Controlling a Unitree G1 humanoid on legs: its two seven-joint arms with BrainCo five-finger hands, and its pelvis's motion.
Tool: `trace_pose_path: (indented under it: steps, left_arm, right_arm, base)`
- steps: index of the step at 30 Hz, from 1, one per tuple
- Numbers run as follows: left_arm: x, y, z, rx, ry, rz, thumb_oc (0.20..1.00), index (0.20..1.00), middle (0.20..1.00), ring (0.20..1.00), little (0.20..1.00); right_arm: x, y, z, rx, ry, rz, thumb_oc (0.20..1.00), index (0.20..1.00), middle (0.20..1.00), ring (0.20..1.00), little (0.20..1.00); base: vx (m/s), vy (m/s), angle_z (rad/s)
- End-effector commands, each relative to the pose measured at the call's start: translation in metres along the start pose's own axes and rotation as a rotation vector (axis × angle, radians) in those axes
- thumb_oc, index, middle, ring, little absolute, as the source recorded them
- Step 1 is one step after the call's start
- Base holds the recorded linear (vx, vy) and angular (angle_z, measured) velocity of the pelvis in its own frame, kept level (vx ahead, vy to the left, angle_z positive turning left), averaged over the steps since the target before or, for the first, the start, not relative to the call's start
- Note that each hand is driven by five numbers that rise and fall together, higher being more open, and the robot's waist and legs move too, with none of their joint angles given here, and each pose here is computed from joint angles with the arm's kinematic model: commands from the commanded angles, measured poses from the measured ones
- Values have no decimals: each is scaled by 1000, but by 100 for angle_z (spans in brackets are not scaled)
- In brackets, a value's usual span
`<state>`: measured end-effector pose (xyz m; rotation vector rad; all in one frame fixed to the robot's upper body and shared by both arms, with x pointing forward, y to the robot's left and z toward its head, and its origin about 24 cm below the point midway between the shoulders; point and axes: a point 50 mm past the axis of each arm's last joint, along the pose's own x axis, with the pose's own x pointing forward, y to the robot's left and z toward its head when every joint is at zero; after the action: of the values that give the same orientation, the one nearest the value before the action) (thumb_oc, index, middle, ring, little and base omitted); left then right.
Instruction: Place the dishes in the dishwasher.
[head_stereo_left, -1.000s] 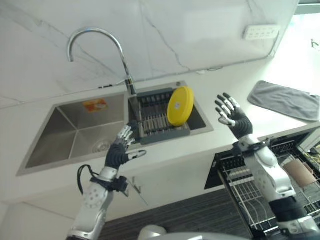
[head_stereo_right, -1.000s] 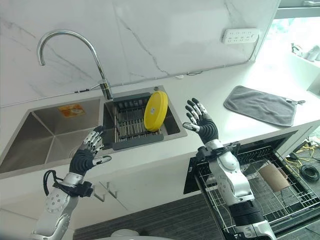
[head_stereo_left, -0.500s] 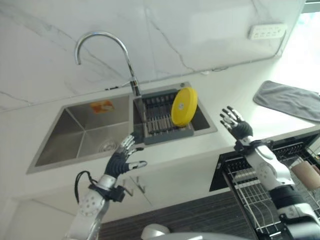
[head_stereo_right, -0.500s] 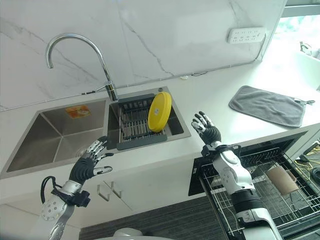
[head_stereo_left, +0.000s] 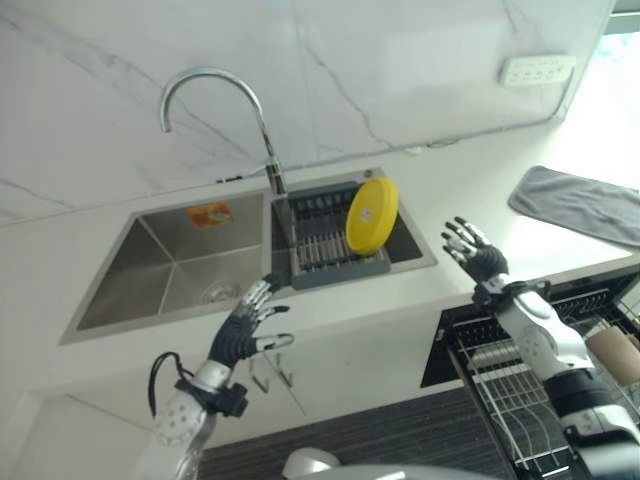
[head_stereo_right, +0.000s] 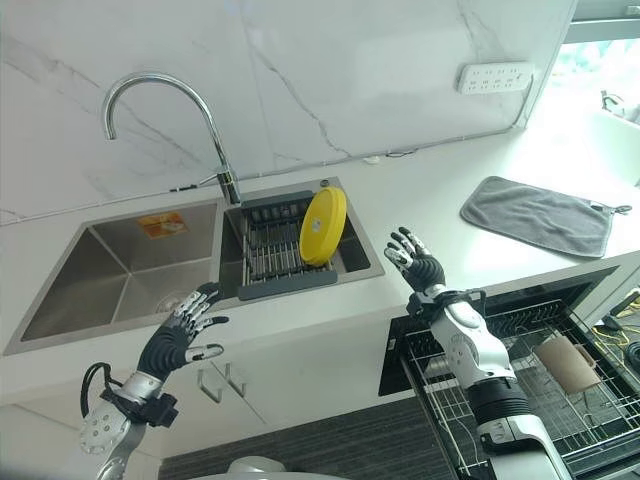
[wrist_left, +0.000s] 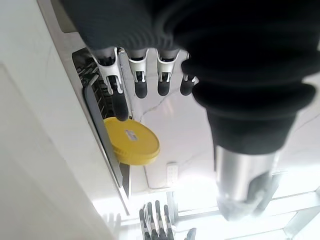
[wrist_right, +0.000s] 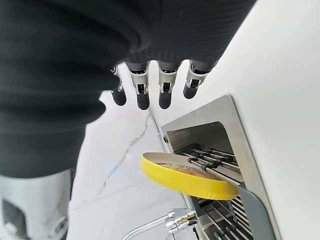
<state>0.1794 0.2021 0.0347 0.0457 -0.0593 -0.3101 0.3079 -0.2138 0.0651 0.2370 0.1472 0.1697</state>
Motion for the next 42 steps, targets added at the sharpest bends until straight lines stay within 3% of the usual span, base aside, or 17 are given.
trace_pose_path:
  steps: [1, 13, 26, 32, 42]
  left_arm:
    - [3, 3, 23, 10, -127, -31, 1000, 1000, 1000, 1000, 1000]
    - [0, 1, 20, 12, -120, -51, 1000, 1000, 1000, 1000, 1000]
    - [4, 4, 34, 42, -211, 4, 1000, 1000, 1000, 1000, 1000]
    - [19, 5, 44, 102, -284, 12, 1000, 1000, 1000, 1000, 1000]
    - [76, 2, 83, 173, -450, 15, 1000, 1000, 1000, 1000, 1000]
  right_arm:
    - [11, 3, 41, -104, -119, 55, 1000, 1000, 1000, 1000, 1000]
    - [18, 13, 41, -79, -127, 49, 1000, 1000, 1000, 1000, 1000]
    - [-7, 40, 51, -39, -379, 35, 1000, 1000, 1000, 1000, 1000]
    - [-18, 60, 57, -36, -492, 111, 1000, 1000, 1000, 1000, 1000]
    - [-8, 88, 83, -22, -640, 159, 1000, 1000, 1000, 1000, 1000]
  base:
    - [58, 34, 0]
    - [17, 22, 1]
    - [-60, -89, 0]
    - [-257, -220, -11]
    - [-264, -147, -1]
